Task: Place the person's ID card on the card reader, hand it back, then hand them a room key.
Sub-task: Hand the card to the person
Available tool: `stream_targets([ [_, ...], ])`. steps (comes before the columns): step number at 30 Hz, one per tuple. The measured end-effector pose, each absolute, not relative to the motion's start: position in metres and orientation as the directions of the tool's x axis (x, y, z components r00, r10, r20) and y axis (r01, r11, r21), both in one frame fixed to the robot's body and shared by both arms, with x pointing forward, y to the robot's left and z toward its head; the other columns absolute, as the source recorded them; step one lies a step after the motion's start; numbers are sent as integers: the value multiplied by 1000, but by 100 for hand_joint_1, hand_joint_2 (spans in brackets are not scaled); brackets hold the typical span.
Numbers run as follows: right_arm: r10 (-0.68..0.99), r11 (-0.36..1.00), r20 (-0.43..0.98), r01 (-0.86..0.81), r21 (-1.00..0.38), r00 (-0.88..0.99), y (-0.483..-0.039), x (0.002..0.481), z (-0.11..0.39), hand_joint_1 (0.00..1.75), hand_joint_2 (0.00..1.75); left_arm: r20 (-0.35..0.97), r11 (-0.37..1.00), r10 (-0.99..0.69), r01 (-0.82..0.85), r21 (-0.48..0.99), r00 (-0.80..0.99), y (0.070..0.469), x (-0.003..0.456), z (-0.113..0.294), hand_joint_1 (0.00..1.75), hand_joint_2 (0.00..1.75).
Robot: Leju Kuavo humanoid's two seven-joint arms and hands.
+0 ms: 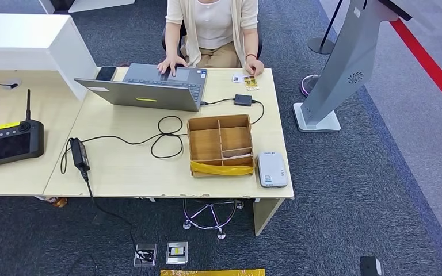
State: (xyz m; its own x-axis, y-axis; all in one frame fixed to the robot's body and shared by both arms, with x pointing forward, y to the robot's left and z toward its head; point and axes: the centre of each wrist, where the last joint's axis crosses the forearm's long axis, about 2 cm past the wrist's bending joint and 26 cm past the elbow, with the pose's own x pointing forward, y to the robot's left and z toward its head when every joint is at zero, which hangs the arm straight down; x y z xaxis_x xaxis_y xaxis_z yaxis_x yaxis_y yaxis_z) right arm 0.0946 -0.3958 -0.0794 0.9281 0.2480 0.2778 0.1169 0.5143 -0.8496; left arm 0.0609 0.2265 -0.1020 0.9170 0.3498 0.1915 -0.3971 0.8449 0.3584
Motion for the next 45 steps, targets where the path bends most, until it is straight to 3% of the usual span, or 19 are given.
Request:
stream_targets([
  [7,139,604,305,164,-780,942,-364,74,-93,0,0,195,856,370,-415,309,908,227,61,-103,0,0],
  [14,43,674,284,182,-716,958,-336,67,-100,0,0,333,839,317,-426,339,888,232,62,-103,0,0],
  [35,-91,744,260,240,-624,961,-304,64,-104,0,0,284,851,408,-474,228,868,249,62,-106,0,0],
  [45,-124,755,244,251,-605,962,-297,64,-104,0,0,272,845,397,-465,264,876,253,62,-106,0,0],
])
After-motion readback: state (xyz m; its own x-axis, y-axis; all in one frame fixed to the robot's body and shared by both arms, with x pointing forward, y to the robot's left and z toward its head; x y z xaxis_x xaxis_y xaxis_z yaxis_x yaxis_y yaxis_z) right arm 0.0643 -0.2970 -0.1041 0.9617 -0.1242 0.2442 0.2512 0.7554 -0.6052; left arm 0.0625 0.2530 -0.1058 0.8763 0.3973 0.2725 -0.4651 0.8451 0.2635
